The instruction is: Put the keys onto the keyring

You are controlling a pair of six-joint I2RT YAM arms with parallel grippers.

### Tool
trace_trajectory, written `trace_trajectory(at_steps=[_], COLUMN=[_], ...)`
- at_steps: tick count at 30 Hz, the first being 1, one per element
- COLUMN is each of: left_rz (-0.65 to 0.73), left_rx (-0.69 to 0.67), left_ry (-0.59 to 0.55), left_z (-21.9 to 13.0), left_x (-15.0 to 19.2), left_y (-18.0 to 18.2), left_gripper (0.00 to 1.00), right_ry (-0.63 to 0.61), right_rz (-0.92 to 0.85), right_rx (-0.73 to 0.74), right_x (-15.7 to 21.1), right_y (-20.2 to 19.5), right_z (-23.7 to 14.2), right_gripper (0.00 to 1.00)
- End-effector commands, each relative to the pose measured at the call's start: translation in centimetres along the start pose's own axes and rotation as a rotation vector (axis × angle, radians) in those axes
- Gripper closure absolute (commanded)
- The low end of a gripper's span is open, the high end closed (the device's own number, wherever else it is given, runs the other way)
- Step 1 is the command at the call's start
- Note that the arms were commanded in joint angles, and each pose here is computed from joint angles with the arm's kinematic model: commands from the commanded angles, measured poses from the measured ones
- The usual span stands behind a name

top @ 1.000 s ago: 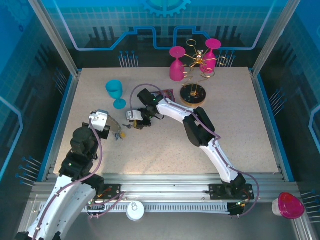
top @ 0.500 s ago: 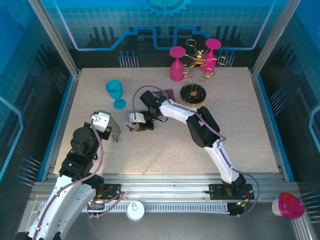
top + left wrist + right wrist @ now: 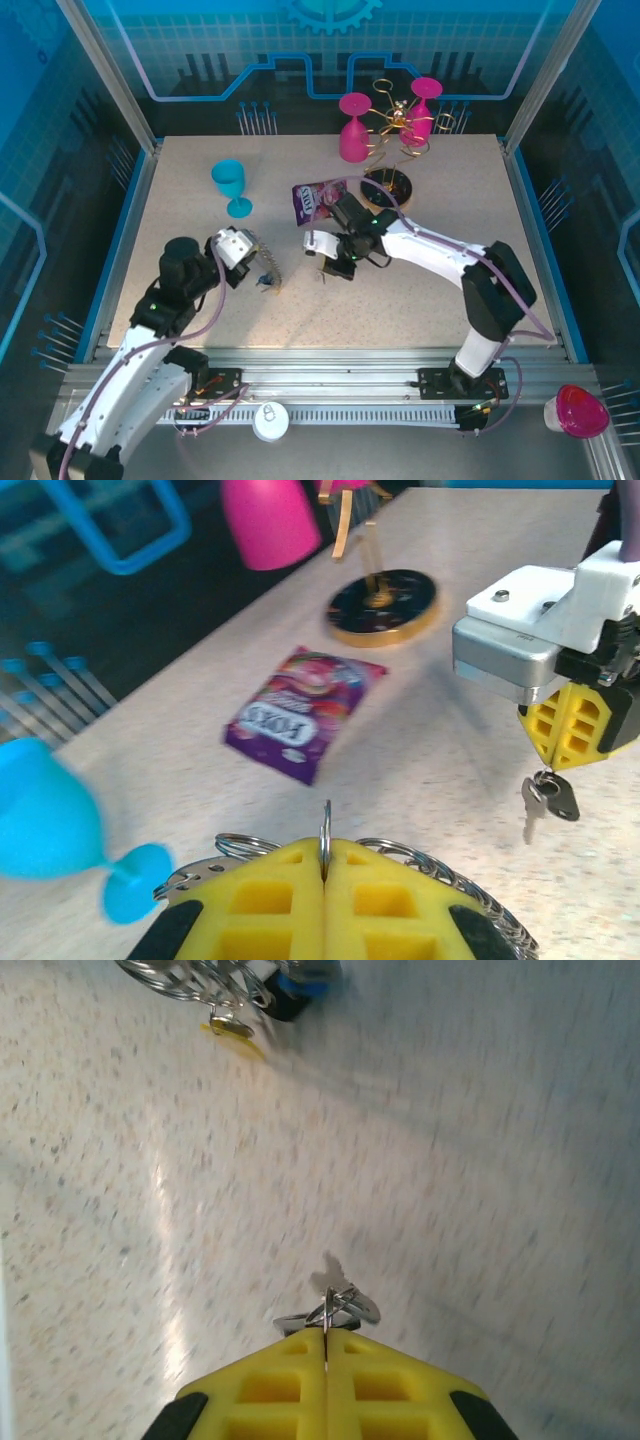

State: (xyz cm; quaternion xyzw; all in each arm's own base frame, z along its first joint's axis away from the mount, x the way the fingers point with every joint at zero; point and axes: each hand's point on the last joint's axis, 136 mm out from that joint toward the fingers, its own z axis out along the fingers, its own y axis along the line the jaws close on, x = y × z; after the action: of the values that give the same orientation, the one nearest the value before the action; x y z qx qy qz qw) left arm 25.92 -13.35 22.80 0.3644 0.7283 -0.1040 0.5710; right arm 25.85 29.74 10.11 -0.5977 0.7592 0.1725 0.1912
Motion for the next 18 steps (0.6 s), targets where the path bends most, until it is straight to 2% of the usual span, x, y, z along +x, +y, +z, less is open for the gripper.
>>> trace_trajectory(at_steps=[1, 5, 9, 12, 18], left_rz=[0.040, 0.050, 0.061, 0.042, 0.043], left_rx=[0.163, 0.219, 0.217, 0.132, -0.011], left_ry=[-0.137, -0.130, -0.118, -0.121, -0.095], left_z=[0.0, 1.1, 2.3, 3.0, 3.4], left_x=[-4.1, -4.3, -4.2, -4.0, -2.7], left_y=[-2.0, -2.7, -2.6, -1.1, 1.0], left_gripper=[1.00, 1.00, 1.00, 1.00, 1.00], right_ry=[0.057, 0.128, 0.202, 0.244, 0.250], right_rz=[0.283, 0.478, 0.594, 0.646, 0.661], right_rx=[0.063, 0.070, 0.062, 0.046, 0.050], right_x=[2.7, 4.9, 6.7, 7.2, 6.2], right_y=[0.2, 1.1, 1.1, 0.7, -0.7], right_z=[-1.3, -1.5, -0.1, 1.3, 2.8], right_gripper=[1.00, 1.00, 1.00, 1.00, 1.00])
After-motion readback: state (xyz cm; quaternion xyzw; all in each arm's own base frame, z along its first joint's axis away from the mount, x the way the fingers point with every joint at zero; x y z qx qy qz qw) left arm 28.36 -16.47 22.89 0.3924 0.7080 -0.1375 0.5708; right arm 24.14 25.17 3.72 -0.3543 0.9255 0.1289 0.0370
